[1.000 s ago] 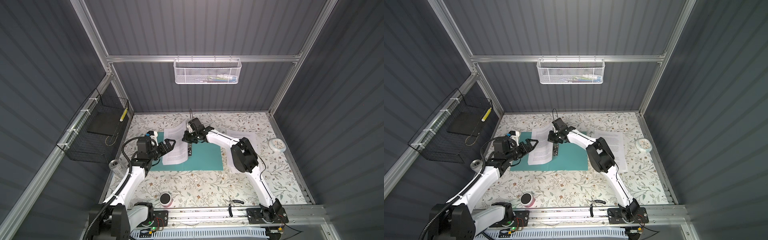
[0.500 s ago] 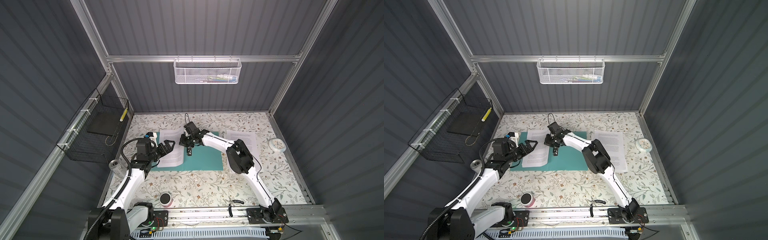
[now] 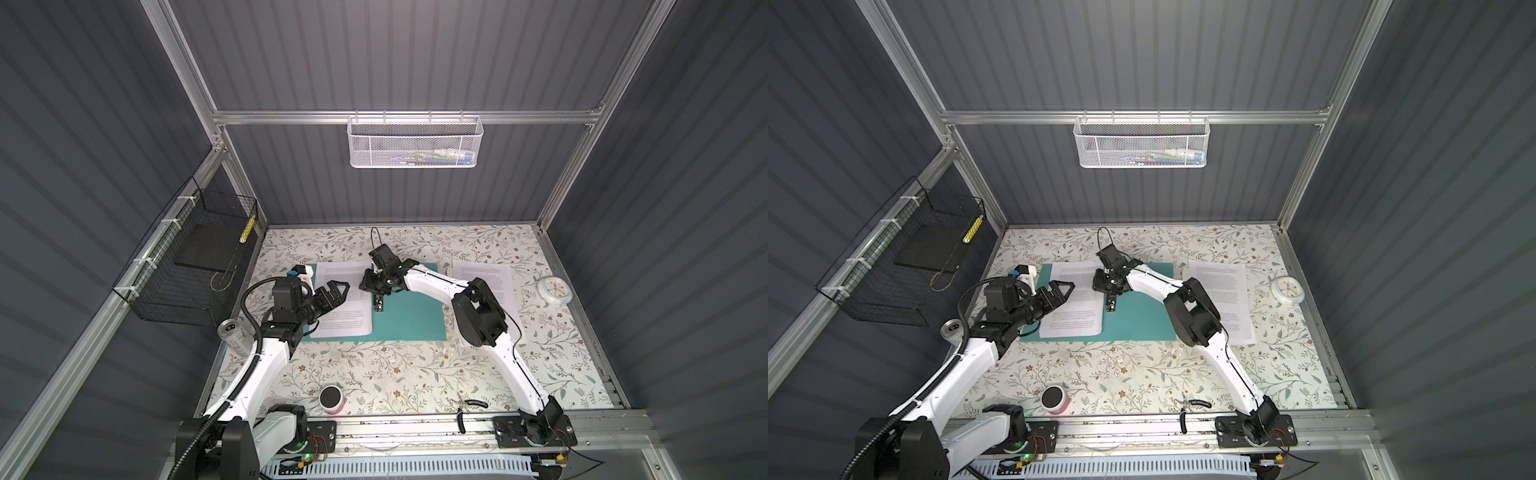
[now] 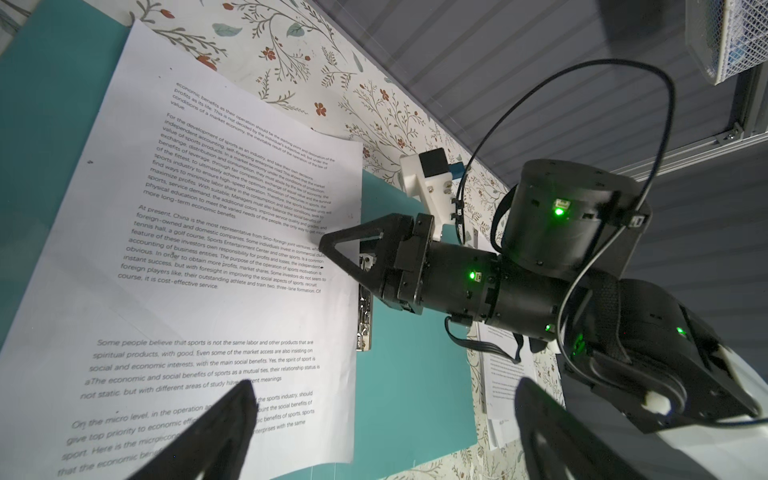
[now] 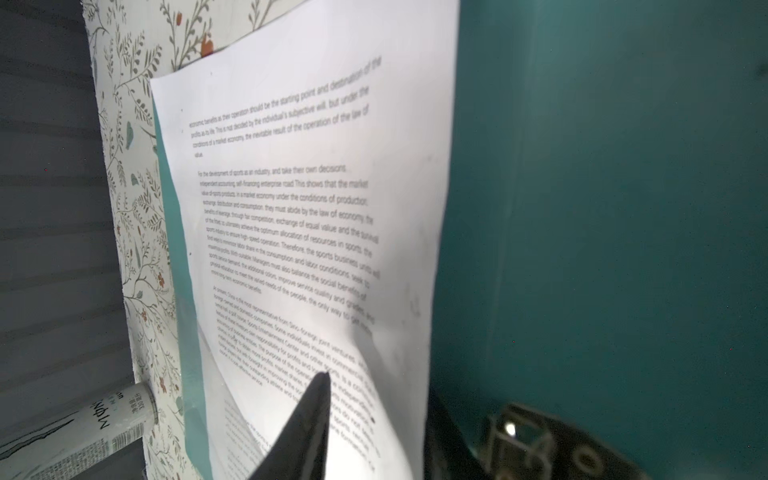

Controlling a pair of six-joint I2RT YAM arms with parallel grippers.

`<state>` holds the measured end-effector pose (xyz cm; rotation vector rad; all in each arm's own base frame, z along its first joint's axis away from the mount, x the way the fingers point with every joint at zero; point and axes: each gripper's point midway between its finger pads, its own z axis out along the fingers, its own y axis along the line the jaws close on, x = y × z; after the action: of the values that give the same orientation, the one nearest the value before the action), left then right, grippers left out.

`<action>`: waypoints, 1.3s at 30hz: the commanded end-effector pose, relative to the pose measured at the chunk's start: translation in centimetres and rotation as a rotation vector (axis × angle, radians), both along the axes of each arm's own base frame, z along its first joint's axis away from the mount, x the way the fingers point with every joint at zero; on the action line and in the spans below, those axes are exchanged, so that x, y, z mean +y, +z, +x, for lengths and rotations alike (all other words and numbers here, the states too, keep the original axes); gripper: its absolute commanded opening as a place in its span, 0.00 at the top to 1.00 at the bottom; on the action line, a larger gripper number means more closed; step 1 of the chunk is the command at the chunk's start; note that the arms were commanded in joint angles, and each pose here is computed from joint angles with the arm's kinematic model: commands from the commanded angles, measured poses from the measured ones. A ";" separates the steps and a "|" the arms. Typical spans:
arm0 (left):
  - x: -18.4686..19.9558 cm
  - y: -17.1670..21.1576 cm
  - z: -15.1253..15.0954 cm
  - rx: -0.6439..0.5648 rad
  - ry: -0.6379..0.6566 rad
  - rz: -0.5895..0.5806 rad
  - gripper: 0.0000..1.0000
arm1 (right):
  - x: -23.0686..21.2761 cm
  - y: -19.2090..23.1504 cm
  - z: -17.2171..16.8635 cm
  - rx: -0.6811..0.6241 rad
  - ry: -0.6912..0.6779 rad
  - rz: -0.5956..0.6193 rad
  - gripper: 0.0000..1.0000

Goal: Put the files into the folder

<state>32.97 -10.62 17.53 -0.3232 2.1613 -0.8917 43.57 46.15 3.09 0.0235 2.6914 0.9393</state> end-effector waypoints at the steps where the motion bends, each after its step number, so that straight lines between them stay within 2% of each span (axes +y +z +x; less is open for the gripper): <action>1: 0.1 -0.3 0.0 0.000 -0.005 0.015 0.03 | -0.2 0.4 0.5 -0.007 -0.001 0.022 0.65; 4: 0.1 -0.5 0.0 0.005 -0.007 0.012 0.03 | 0.1 0.5 0.8 -0.010 0.012 0.035 0.66; 7: 0.1 -0.8 0.0 0.016 -0.008 0.012 0.04 | 0.2 0.4 1.1 -0.012 0.014 0.034 0.78; 9: 0.0 -0.8 0.0 0.017 -0.009 0.011 0.04 | 0.1 0.2 1.2 -0.006 0.010 0.038 0.92; 11: 0.0 -0.7 -0.1 0.014 -0.009 0.013 0.04 | 0.0 0.1 1.2 -0.003 0.009 0.035 1.00; 24: 0.3 -1.0 -0.5 0.024 0.004 0.016 0.04 | -1.1 2.1 2.3 -0.054 -0.058 0.092 1.00; 39: 0.3 -1.4 -0.4 0.043 0.010 0.012 0.04 | 0.8 -0.2 0.8 0.026 -0.099 0.127 1.00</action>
<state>32.79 -10.55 16.55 -0.3396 2.1888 -0.8855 44.69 46.50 3.27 0.1570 2.6205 1.0719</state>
